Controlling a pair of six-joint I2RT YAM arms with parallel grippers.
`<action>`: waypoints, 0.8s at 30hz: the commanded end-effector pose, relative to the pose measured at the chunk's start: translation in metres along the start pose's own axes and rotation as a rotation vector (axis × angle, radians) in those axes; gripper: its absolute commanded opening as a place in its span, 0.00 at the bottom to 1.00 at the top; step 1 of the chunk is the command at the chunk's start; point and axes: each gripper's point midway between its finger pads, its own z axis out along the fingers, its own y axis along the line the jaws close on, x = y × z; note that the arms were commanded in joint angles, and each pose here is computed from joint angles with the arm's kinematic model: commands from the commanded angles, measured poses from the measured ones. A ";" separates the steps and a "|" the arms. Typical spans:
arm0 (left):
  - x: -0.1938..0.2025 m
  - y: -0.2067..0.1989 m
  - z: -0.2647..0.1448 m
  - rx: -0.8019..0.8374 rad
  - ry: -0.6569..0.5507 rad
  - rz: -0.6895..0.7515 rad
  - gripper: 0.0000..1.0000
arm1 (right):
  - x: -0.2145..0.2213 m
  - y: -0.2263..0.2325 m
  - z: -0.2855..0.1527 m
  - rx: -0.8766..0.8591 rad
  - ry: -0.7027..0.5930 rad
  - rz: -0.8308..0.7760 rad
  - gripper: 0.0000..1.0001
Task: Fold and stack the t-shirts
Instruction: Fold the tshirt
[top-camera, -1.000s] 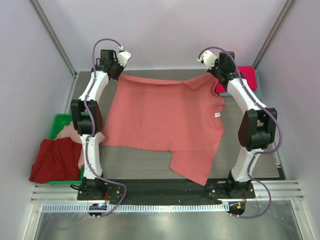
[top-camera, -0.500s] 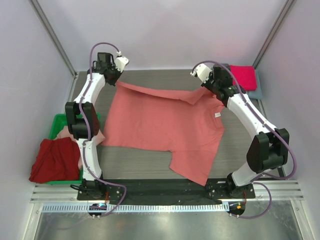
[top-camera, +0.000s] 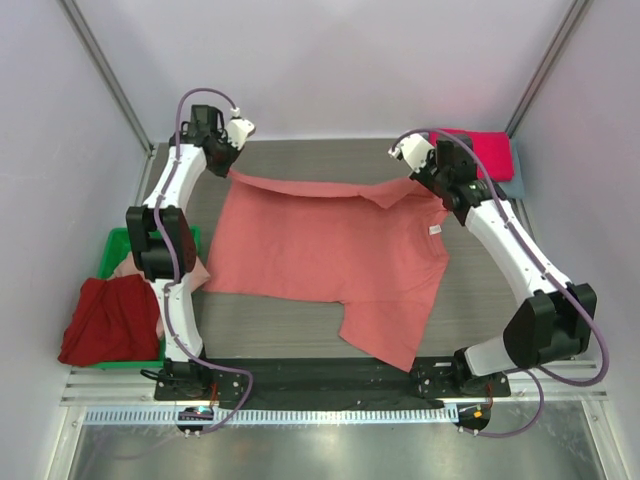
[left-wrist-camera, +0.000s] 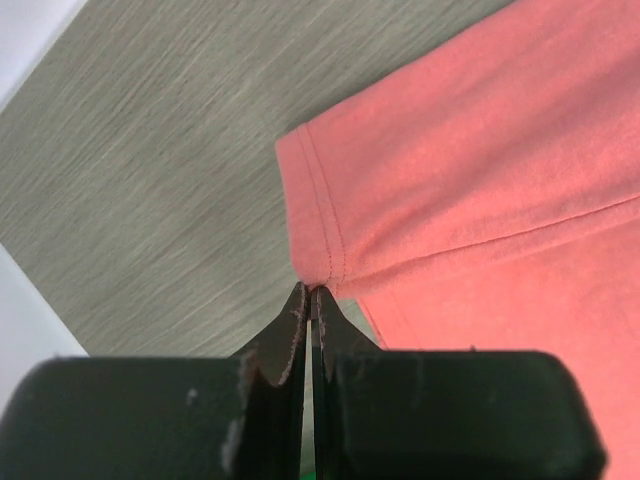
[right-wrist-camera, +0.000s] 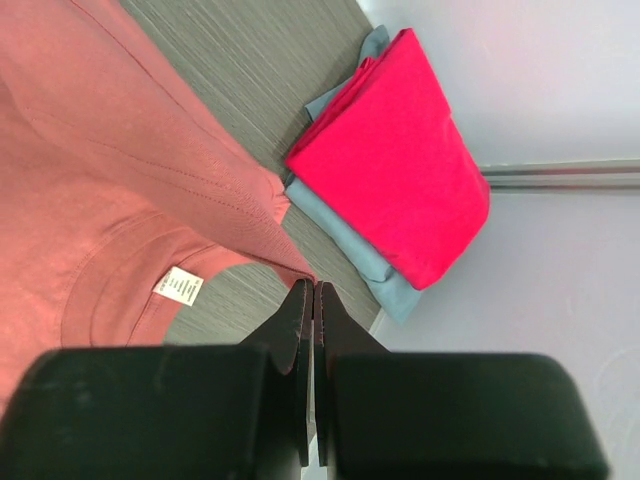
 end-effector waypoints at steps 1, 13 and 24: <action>-0.021 0.010 -0.041 -0.013 -0.056 0.027 0.00 | -0.003 -0.011 -0.026 0.046 -0.027 0.029 0.01; -0.007 0.000 -0.044 0.024 0.002 0.022 0.01 | 0.007 0.012 -0.034 -0.004 -0.023 0.038 0.01; -0.005 0.000 -0.039 0.029 0.013 0.007 0.01 | 0.013 0.022 -0.026 -0.027 -0.011 0.025 0.01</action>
